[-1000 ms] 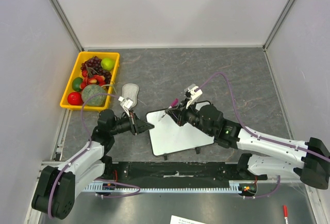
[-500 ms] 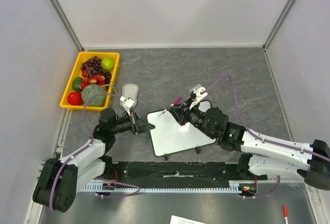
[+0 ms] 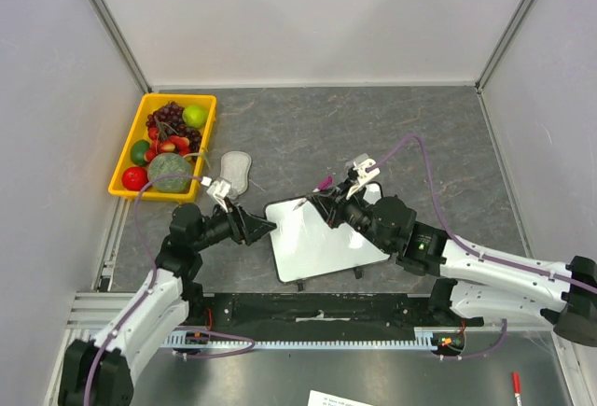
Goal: Write a sentence on the whiteboard
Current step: Pass from the right arm to the left
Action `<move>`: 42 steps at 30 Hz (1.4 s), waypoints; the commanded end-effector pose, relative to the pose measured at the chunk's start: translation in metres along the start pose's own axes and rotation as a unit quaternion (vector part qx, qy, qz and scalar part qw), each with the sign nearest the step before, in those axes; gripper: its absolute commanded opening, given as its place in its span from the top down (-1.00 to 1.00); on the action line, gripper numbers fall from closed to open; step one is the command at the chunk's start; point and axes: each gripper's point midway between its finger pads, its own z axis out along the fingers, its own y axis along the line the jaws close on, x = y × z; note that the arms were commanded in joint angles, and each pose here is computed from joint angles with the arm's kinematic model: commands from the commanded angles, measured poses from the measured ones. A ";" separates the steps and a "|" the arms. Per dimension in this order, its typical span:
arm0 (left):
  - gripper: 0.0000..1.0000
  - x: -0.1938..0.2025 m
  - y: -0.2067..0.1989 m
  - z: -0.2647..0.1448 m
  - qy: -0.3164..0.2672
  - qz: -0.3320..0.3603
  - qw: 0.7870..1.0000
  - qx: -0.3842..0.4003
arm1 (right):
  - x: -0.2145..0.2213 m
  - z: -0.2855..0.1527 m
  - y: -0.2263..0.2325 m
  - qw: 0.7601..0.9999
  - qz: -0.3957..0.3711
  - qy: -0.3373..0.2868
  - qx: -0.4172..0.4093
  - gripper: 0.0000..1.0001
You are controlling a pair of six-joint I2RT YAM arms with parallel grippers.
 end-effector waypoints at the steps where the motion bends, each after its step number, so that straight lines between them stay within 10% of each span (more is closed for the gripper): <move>1: -0.44 -0.021 0.007 -0.016 -0.044 0.016 0.996 -0.074 | -0.007 -0.006 0.004 1.000 0.011 -0.004 -0.006 1.00; 10: -0.57 -0.077 -0.056 -0.048 -0.145 0.092 0.985 -0.025 | -0.011 -0.015 0.021 0.998 0.027 0.018 -0.045 1.00; 28: -0.55 -0.041 -0.172 0.008 0.017 0.177 0.951 0.251 | -0.032 -0.025 0.043 0.993 0.075 0.007 -0.092 1.00; 36: 0.91 -0.037 -0.173 0.020 0.024 0.172 0.954 0.244 | -0.032 -0.030 0.042 0.992 0.082 0.005 -0.093 1.00; 42: 0.96 -0.041 -0.170 0.021 0.018 0.175 0.958 0.227 | -0.033 -0.033 0.041 0.992 0.083 0.005 -0.092 1.00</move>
